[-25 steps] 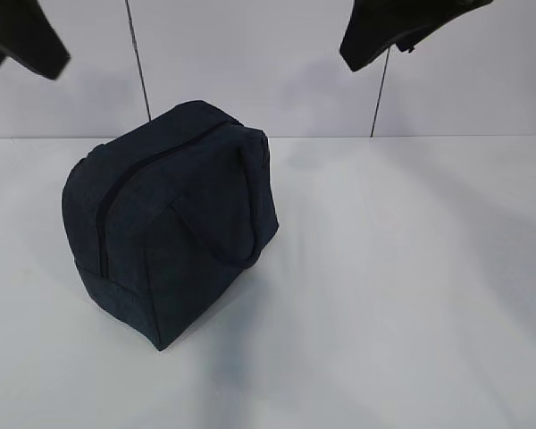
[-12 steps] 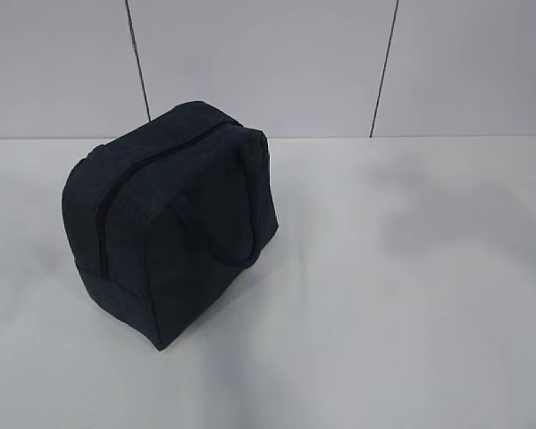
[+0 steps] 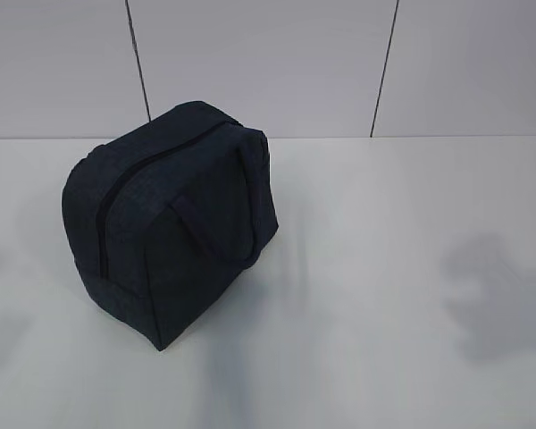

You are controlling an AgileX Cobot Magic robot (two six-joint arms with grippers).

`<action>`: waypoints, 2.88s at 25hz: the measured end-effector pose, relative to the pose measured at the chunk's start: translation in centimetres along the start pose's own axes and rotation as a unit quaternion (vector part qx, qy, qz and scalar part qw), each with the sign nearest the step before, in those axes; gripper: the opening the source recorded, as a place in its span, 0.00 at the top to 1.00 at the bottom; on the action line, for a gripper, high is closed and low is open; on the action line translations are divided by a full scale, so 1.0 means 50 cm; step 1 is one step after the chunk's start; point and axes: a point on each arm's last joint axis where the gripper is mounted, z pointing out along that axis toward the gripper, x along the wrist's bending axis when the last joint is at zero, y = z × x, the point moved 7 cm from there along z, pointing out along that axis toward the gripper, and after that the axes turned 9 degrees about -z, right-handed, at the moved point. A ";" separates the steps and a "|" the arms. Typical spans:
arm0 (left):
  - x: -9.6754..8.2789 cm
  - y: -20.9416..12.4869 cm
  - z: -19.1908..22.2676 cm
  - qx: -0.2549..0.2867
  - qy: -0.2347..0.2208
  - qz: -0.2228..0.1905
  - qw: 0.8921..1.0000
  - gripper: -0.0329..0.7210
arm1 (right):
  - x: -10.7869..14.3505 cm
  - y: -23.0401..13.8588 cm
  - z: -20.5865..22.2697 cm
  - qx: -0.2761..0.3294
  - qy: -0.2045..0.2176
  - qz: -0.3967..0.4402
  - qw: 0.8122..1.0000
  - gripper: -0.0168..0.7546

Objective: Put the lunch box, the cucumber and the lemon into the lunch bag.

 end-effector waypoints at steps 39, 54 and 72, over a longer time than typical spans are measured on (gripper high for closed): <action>0.041 -0.091 0.056 0.076 0.041 0.011 0.996 0.26 | 0.023 -0.170 0.068 0.139 -0.005 0.019 0.990 0.35; 0.039 -0.092 0.056 0.077 0.038 0.009 0.996 0.32 | 0.024 -0.170 0.068 0.140 -0.005 0.020 0.990 0.35; 0.051 -0.094 0.001 -0.026 0.084 -0.025 0.996 0.38 | -0.021 -0.192 0.014 0.104 -0.153 0.131 0.974 0.35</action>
